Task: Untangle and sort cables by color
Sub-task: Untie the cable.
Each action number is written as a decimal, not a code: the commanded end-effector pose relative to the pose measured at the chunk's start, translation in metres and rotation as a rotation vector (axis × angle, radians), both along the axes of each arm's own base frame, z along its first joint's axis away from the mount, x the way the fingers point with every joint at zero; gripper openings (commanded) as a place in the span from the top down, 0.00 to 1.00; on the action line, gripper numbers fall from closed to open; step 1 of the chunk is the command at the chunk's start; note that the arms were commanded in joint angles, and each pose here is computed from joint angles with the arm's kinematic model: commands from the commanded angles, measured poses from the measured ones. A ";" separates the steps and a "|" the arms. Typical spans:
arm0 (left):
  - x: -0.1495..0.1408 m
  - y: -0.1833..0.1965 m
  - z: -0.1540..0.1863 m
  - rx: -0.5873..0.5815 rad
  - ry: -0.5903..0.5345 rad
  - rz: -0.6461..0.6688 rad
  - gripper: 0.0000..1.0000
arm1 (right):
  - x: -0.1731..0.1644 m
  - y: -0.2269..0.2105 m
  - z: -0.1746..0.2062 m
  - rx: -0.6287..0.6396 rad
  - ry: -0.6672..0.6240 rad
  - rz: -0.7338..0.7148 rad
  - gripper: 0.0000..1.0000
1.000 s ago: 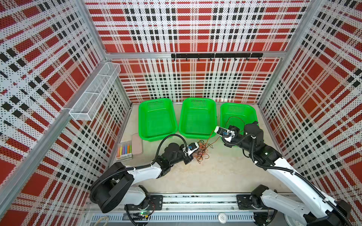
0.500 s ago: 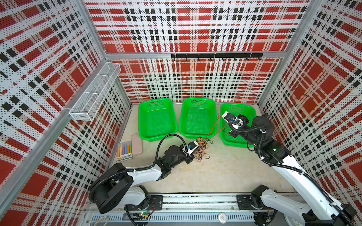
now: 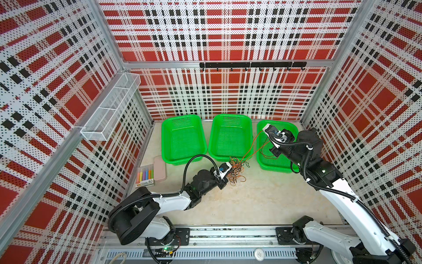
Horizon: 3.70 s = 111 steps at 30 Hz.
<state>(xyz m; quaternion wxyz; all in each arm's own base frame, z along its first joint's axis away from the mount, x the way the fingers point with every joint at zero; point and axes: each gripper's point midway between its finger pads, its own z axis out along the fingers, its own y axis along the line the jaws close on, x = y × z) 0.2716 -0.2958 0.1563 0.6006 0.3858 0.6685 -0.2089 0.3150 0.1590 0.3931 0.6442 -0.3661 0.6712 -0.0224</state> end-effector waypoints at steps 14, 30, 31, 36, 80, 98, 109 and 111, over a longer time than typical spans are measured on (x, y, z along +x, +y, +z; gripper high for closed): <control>-0.017 -0.016 -0.061 0.183 0.136 -0.045 0.86 | -0.017 0.051 -0.017 -0.029 -0.067 0.327 1.00; -0.019 -0.028 0.007 0.079 -0.095 -0.085 0.02 | -0.041 0.069 -0.062 -0.073 -0.014 0.491 1.00; -0.018 -0.033 0.009 0.089 -0.114 -0.102 0.02 | -0.044 0.070 -0.062 -0.076 -0.018 0.502 1.00; -0.007 -0.054 0.004 0.176 -0.143 -0.192 0.02 | -0.053 0.073 -0.055 -0.081 -0.052 0.548 1.00; -0.020 0.004 -0.020 0.205 -0.045 -0.117 1.00 | -0.020 0.002 0.040 0.050 -0.262 0.048 1.00; -0.021 0.013 -0.037 0.224 0.005 -0.048 1.00 | -0.003 -0.066 0.097 0.242 -0.305 -0.251 1.00; -0.022 0.007 -0.046 0.245 0.029 -0.050 1.00 | 0.013 -0.075 0.099 0.199 -0.276 -0.319 1.00; -0.023 0.005 -0.044 0.243 0.026 -0.053 1.00 | 0.016 -0.059 0.089 0.175 -0.245 -0.239 1.00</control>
